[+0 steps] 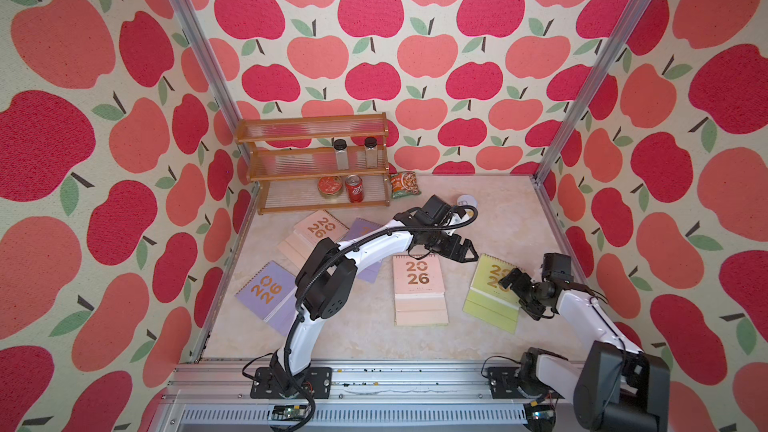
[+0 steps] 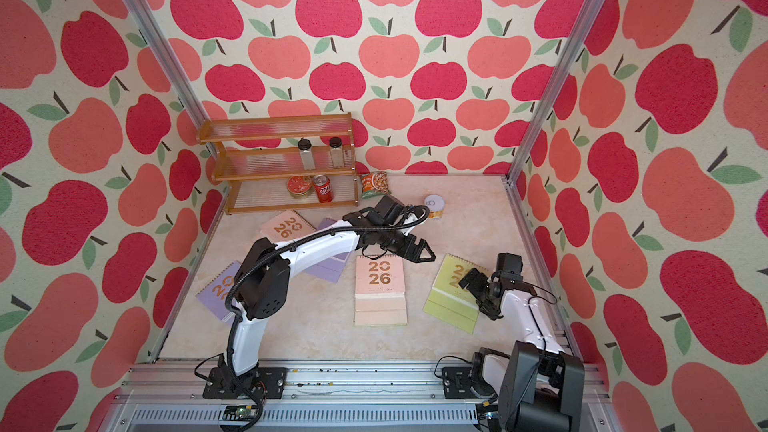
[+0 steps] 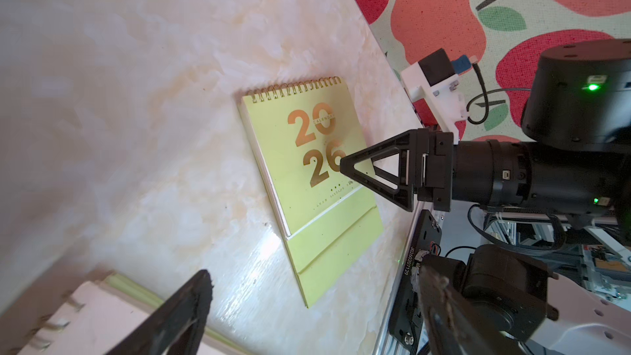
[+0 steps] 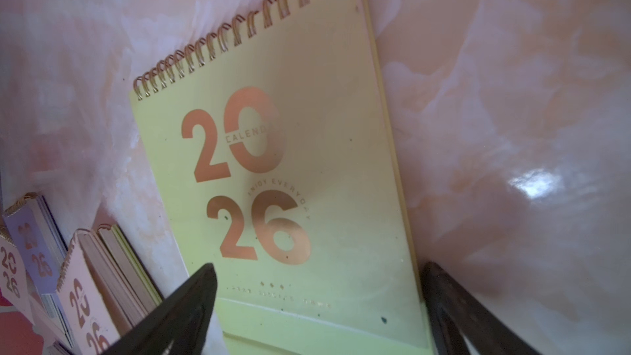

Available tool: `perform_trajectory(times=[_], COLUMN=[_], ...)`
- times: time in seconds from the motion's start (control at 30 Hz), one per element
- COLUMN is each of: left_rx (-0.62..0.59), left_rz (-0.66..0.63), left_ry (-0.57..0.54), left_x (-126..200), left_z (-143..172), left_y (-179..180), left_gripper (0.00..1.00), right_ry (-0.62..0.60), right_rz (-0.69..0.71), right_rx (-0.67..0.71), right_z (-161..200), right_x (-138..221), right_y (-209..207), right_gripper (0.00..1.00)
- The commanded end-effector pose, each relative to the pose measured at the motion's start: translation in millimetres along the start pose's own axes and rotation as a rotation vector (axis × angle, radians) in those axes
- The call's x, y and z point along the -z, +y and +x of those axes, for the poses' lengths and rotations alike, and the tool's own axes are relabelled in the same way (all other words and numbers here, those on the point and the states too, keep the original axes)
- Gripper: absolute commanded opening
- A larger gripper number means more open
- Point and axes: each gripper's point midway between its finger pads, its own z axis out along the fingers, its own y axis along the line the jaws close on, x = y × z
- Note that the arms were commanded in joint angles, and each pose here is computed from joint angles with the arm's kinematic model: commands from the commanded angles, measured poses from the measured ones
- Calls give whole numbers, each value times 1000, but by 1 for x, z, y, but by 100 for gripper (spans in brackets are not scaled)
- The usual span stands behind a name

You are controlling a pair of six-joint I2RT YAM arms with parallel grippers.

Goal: Stack the calendars
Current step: Pick up the calendar at the center of the board.

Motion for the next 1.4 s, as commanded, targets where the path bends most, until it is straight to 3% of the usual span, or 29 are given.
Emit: perform_trajectory(times=[0.0,0.63,1.37], left_rx=[63,138,233], left_rz=[6,-32,9], left_ry=[46,212,282], left_x=[-9,-73,-105], left_z=[1,20,31], left_y=[1,20,32], left_gripper=[91,90,89], right_ry=[73,61,132], right_rz=[14,9,-190], right_rx=[37,81,81], right_z=[17,-2,18], right_x=[-3,-13,-16], right_y=[-5,-11,16], right_gripper=[96,96,91])
